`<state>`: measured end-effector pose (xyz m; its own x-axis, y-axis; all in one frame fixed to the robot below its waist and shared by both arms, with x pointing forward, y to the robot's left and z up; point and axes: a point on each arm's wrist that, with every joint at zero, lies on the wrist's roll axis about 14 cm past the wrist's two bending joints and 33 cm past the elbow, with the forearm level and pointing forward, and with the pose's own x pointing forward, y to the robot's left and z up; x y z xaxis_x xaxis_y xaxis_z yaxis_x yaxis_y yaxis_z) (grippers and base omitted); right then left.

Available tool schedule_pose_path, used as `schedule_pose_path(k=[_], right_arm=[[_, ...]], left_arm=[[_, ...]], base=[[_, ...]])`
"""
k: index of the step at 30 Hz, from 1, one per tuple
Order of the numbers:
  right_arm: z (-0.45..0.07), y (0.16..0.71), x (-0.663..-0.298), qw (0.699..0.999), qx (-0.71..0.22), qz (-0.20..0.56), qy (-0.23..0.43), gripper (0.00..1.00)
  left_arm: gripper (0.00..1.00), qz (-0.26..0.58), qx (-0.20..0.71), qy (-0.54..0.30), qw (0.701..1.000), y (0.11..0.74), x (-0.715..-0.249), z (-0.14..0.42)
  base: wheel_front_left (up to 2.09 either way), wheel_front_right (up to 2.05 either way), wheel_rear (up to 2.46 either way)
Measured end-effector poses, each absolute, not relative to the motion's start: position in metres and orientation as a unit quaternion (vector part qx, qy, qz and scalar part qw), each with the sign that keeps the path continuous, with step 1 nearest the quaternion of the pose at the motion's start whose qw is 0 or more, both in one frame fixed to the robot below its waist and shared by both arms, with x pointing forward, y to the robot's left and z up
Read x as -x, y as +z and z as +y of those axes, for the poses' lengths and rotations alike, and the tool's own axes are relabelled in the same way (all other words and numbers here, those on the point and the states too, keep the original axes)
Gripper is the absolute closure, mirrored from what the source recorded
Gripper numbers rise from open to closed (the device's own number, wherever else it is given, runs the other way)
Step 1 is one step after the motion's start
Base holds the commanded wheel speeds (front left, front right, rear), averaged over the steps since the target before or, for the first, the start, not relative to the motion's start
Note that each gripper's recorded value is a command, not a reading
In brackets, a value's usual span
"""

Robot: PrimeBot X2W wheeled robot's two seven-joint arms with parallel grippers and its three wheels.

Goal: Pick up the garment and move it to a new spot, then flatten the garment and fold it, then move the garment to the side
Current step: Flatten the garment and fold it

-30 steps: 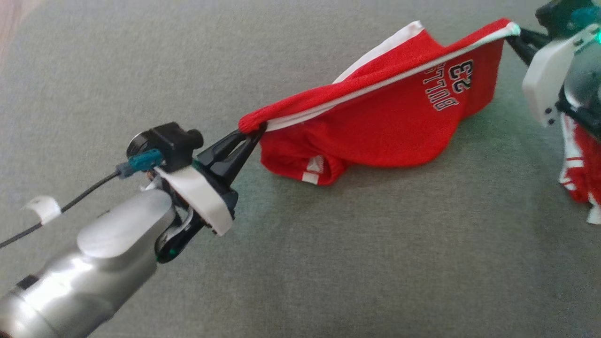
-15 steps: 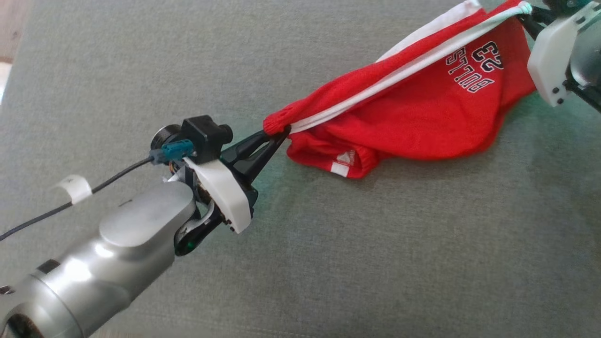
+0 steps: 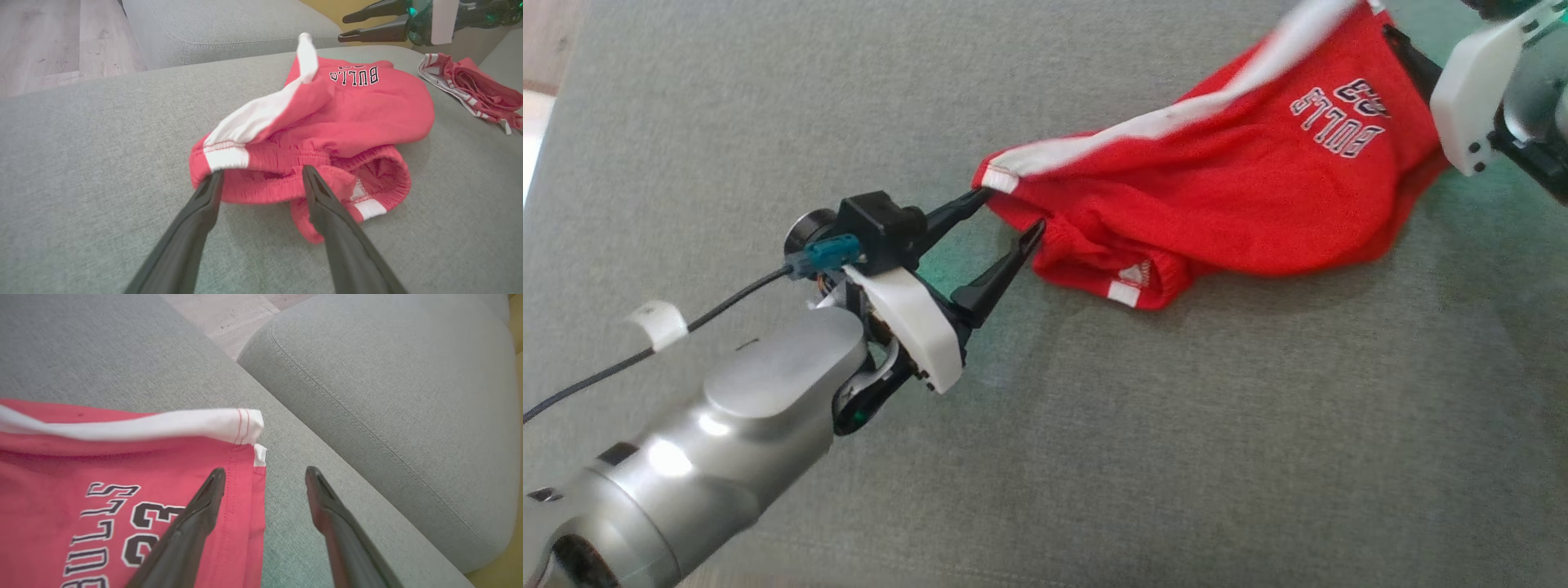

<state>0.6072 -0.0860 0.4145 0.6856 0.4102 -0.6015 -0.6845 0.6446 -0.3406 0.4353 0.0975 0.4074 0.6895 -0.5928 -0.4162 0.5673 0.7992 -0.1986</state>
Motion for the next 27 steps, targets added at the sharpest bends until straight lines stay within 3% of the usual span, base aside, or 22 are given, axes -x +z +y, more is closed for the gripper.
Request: schedule_pose_path(k=[6,12,18,24,27], right_arm=[[-0.092,0.446,-0.604,0.899,0.246,0.208,0.299,0.0],[-0.099,0.499,-0.59,0.935,0.173,0.12,0.284,0.0],[-0.12,0.548,-0.573,0.962,0.111,0.048,0.243,0.0],[-0.14,0.592,-0.552,0.978,0.044,-0.015,0.202,0.0],[-0.156,0.585,-0.533,0.984,0.025,-0.022,0.177,0.0]], left_arm=[[0.0,0.205,0.033,-0.311,0.927,0.424,-0.442,0.096],[0.0,0.148,0.053,-0.288,0.945,0.46,-0.457,0.101],[0.0,0.04,0.107,-0.24,0.964,0.526,-0.469,0.105],[0.0,-0.033,0.144,-0.193,0.97,0.557,-0.454,0.113],[0.0,-0.049,0.157,-0.174,0.971,0.557,-0.441,0.114]], base=[[0.0,0.0,0.0],[0.0,0.0,0.0],[0.0,0.0,0.0],[0.0,0.0,0.0],[0.0,0.0,0.0]])
